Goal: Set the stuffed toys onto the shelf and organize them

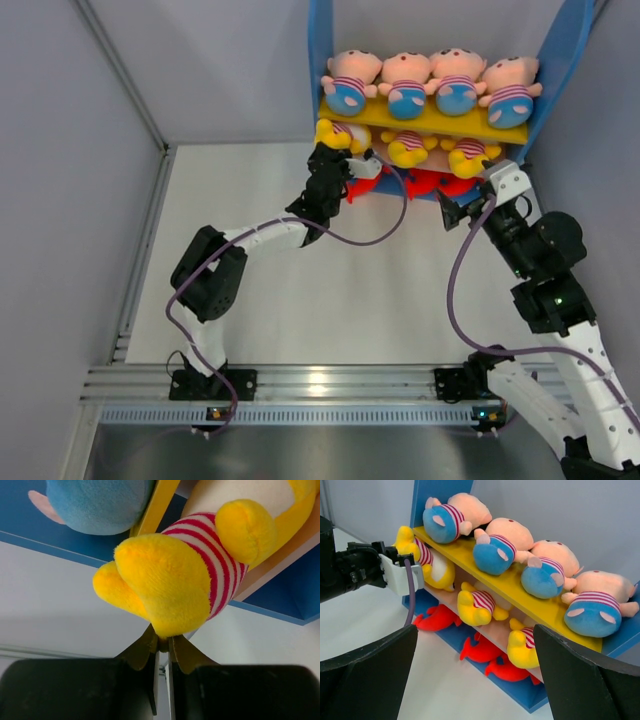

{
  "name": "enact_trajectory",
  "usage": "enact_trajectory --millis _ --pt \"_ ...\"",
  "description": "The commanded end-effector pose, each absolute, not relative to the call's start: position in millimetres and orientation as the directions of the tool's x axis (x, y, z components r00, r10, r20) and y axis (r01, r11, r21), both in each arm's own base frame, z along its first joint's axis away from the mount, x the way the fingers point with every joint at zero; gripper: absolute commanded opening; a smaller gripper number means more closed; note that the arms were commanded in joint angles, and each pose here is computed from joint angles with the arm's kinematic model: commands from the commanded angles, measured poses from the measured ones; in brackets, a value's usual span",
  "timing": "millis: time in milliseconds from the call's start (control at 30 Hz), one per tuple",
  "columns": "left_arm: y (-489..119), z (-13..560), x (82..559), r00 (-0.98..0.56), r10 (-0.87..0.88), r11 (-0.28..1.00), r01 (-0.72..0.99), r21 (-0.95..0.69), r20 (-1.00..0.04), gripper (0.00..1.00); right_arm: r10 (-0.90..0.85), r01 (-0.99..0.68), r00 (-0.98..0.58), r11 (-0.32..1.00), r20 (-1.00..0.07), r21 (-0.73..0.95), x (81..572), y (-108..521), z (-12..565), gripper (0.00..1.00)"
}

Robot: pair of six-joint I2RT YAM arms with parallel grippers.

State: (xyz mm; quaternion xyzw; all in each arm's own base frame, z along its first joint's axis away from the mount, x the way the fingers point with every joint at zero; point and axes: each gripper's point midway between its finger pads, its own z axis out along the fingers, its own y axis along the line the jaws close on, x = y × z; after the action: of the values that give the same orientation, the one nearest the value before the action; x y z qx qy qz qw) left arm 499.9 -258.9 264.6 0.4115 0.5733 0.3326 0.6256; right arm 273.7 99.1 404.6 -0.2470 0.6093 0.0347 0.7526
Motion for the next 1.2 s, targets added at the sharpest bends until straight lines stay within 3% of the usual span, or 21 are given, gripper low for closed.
enact_trajectory --millis 0,133,267,733,867,1000,1033,1167 --pt "-252.1 273.5 504.7 0.127 0.868 0.488 -0.028 0.873 -0.481 0.0 -0.256 -0.343 0.307 0.869 -0.917 -0.357 265.1 96.1 423.3 0.99" --pt "-255.4 225.3 513.6 0.107 0.907 0.404 0.041 0.914 -0.406 0.0 -0.261 -0.349 0.301 0.865 -0.917 -0.361 266.1 97.0 421.3 0.99" --pt "-258.4 202.2 526.5 0.09 0.904 0.412 0.064 0.909 -0.417 0.0 -0.26 -0.356 0.299 0.862 -0.918 -0.36 264.1 97.5 419.2 0.99" --pt "-279.9 191.6 564.4 0.096 0.914 0.394 0.032 0.919 -0.395 0.0 -0.3 -0.347 0.294 0.851 -0.907 -0.394 264.2 95.2 413.8 0.99" --pt "-285.6 201.8 579.6 0.098 0.922 0.377 -0.01 0.926 -0.374 0.05 -0.317 -0.343 0.29 0.847 -0.903 -0.407 265.0 93.9 412.7 0.99" --pt "-286.4 189.9 581.1 0.089 0.933 0.35 0.006 0.937 -0.349 0.17 -0.321 -0.336 0.296 0.847 -0.9 -0.412 262.9 92.5 416.0 0.99" --pt "-285.9 187.6 578.7 0.09 0.936 0.341 0.013 0.94 -0.341 0.36 -0.323 -0.338 0.294 0.845 -0.9 -0.414 262.0 92.4 415.3 0.99" --pt "-279.5 185.8 566.1 0.093 0.932 0.349 0.04 0.936 -0.351 0.7 -0.328 -0.341 0.287 0.843 -0.9 -0.416 261.9 92.3 412.3 0.99"
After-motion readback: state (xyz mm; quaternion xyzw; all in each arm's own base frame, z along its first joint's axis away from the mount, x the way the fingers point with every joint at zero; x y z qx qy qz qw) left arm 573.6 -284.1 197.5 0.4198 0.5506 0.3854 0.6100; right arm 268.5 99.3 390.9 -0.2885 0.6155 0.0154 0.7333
